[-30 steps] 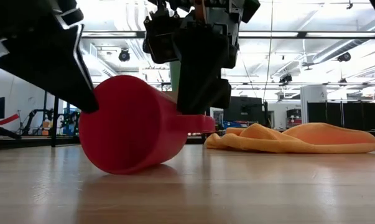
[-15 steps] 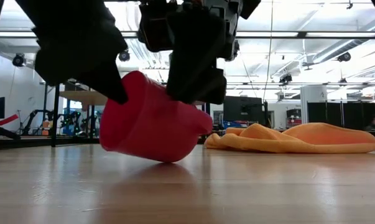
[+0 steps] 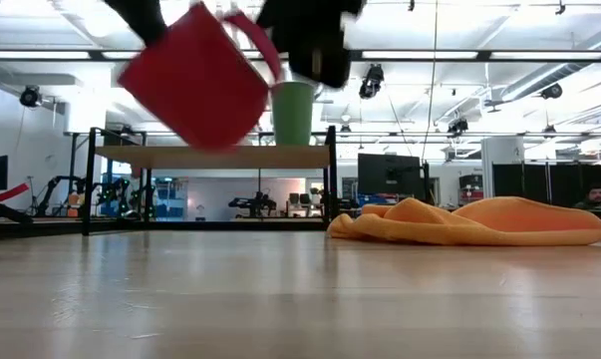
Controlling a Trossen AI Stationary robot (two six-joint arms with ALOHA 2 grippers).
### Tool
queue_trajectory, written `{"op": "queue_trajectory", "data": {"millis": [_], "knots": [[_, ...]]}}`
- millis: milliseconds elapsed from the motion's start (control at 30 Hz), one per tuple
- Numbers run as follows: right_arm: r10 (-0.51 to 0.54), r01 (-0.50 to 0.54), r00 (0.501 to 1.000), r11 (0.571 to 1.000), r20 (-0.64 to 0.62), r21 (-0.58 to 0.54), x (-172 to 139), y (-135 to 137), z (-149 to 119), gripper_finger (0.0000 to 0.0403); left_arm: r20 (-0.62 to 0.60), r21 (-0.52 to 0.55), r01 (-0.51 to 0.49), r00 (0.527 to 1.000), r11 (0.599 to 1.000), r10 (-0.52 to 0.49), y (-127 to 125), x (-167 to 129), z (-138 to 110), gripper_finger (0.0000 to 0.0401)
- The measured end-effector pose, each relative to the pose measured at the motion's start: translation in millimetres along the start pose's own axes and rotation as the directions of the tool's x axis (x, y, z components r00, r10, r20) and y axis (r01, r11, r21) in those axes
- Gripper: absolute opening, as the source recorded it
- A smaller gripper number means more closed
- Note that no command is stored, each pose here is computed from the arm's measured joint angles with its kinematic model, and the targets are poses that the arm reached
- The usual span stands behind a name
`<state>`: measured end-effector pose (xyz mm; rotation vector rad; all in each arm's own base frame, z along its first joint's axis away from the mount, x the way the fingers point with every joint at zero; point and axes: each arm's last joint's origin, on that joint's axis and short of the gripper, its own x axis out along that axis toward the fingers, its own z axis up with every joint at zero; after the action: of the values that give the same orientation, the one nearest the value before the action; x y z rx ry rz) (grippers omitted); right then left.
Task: Stack small to large cups/mugs on shelf
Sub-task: Put the red mug on the shelf
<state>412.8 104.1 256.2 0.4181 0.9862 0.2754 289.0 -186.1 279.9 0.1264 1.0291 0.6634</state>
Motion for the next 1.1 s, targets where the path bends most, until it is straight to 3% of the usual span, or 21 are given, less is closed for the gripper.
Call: {"op": "queue_trajectory", "data": {"millis": [167, 300, 467, 600, 800, 933, 1100], "knots": [[-0.087, 0.107, 0.979, 0.989, 0.184, -0.105, -51.0, 16.0, 8.8, 0.0082, -0.055, 0.062, 0.034, 0.998, 0.998, -0.03, 33.6, -14.4, 5.7, 0.0], [-0.174, 0.218, 0.93, 0.971, 0.323, -0.103, -87.9, 23.7, 12.1, 0.0082, -0.056, 0.074, 0.042, 0.998, 0.996, -0.037, 67.1, -22.3, 15.2, 0.0], [-0.237, 0.29, 0.879, 0.954, 0.414, -0.069, -117.4, 29.3, 11.1, 0.0082, -0.044, -0.046, 0.05, 0.998, 0.998, -0.052, 117.5, -23.8, 30.8, 0.0], [-0.267, 0.323, 0.851, 0.945, 0.452, -0.049, -130.0, 31.2, 10.1, 0.0082, -0.057, -0.205, 0.064, 0.995, 0.977, -0.077, 165.2, -23.7, 38.3, 0.0], [-0.332, 0.391, 0.805, 0.92, 0.492, -0.019, -138.8, 29.0, 10.8, 0.0082, -0.048, -0.363, 0.009, 0.998, 0.932, -0.029, 238.1, -21.1, 42.9, 0.0], [-0.363, 0.413, 0.781, 0.911, 0.509, 0.017, -142.5, 22.2, 14.5, 0.0082, -0.074, -0.405, -0.012, 0.997, 0.914, -0.019, 279.9, -15.6, 43.6, 0.0], [-0.452, 0.482, 0.726, 0.872, 0.518, 0.085, -135.9, 7.1, 22.2, 0.0082, -0.072, -0.412, -0.009, 0.997, 0.911, -0.023, 314.8, 0.1, 48.7, 0.0]]}}
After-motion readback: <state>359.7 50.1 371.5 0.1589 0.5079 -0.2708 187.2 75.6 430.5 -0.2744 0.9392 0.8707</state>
